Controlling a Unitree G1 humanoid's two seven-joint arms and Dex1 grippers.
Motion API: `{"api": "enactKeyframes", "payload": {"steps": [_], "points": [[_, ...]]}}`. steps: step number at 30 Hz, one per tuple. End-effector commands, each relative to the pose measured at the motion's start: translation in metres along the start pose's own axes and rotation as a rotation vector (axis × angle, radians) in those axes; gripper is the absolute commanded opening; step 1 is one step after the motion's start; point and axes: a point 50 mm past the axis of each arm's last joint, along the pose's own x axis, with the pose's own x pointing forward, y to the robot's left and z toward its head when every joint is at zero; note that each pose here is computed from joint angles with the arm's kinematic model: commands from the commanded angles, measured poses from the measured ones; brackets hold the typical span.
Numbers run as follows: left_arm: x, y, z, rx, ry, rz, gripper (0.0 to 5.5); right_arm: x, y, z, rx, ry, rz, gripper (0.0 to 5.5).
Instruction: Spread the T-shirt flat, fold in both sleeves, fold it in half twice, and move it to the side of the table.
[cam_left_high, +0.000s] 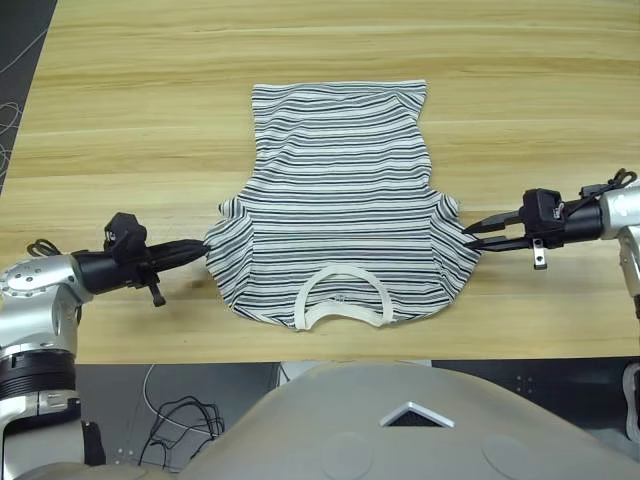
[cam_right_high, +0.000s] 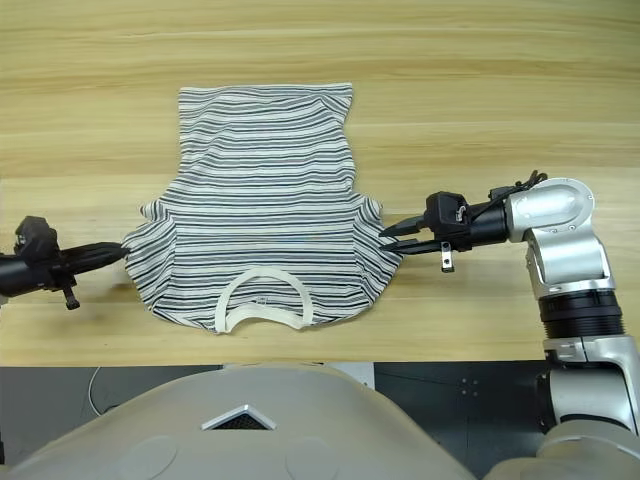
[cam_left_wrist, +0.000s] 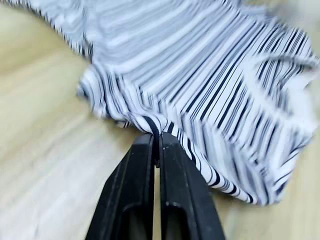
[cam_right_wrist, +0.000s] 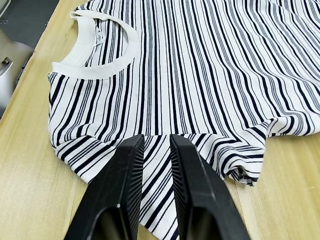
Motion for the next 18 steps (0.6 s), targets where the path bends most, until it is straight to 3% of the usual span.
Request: {"api": "enactKeyframes", "payload": {"steps": [1,9,18], "points": [[-0.003,-0.004,0.014,0.011,-0.022,-0.028,0.14,0.0,-0.004,0.003,-0.024,0.002,-0.014,0.95],[0.021,-0.015,0.026,0.078,0.001,-0.114,0.14,0.002,-0.003,0.004,-0.025,-0.002,-0.008,0.95],[0.078,-0.011,0.04,0.149,0.045,-0.238,0.14,0.007,-0.003,0.001,-0.017,-0.015,-0.003,0.95]]}}
